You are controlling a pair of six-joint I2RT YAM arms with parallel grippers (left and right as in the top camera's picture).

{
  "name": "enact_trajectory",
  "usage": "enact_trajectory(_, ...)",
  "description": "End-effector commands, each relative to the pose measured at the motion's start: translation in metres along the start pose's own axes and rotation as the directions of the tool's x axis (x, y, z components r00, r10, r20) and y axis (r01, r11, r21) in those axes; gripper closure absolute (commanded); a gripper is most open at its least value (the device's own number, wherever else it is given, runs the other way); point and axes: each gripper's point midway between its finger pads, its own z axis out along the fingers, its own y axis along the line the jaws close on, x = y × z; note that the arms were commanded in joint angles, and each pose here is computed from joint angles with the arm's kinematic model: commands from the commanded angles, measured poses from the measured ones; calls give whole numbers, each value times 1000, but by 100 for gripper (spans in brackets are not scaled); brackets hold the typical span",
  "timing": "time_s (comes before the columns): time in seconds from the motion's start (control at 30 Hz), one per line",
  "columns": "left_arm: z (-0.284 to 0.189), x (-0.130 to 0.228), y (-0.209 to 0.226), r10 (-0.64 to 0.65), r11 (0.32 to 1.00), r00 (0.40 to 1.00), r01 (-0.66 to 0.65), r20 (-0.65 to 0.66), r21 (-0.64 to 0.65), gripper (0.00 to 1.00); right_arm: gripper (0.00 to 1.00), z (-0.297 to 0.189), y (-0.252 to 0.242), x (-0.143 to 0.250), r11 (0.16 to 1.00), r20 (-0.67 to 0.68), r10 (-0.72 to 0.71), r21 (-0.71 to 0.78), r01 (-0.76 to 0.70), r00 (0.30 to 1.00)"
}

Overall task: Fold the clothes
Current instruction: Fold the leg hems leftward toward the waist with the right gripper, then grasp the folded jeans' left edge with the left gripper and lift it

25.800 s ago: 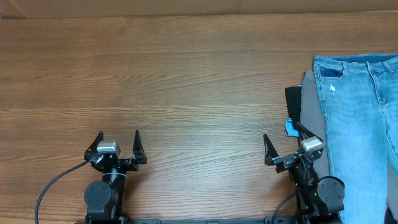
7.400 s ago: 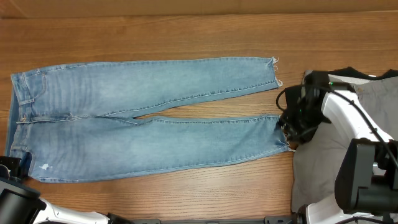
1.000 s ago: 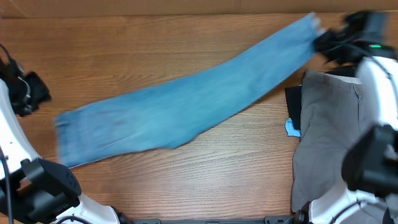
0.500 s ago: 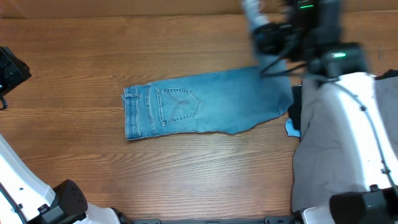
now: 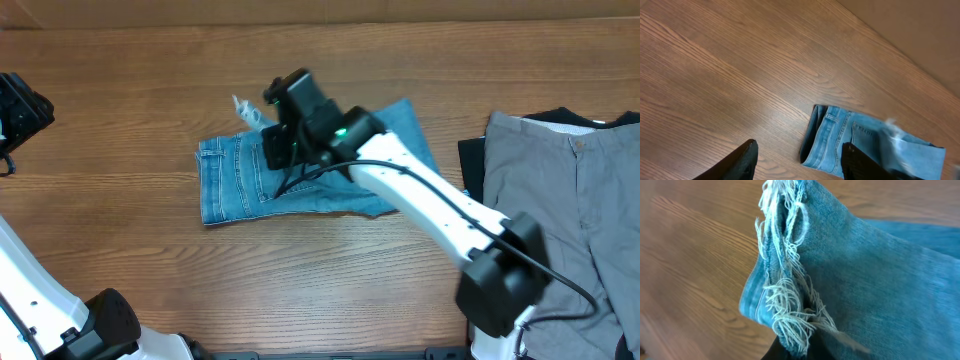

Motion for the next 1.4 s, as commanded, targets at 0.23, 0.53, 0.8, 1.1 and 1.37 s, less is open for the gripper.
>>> enact_trajectory(0.23,-5,4,-2,-12,1000,1000,12,-10,13,34,50,26,46,9,991,42,-130,-23,131,991)
enact_trajectory(0.53,36,35,-14,75,996,976,-63,-206,62,25,49,-76,-70,-44,964,164,199,144,-223,966)
enact_trajectory(0.8,129,106,-54,336,935,812,-229,-476,270,23,49,-130,-138,-22,894,14,445,51,-445,896)
enact_trajectory(1.1,232,184,-59,445,891,564,-359,-696,279,18,49,-140,-166,-1,886,-34,451,139,-443,892)
enact_trajectory(1.37,291,240,-49,418,890,399,-362,-817,278,19,49,-143,-177,10,891,-51,420,215,-401,906)
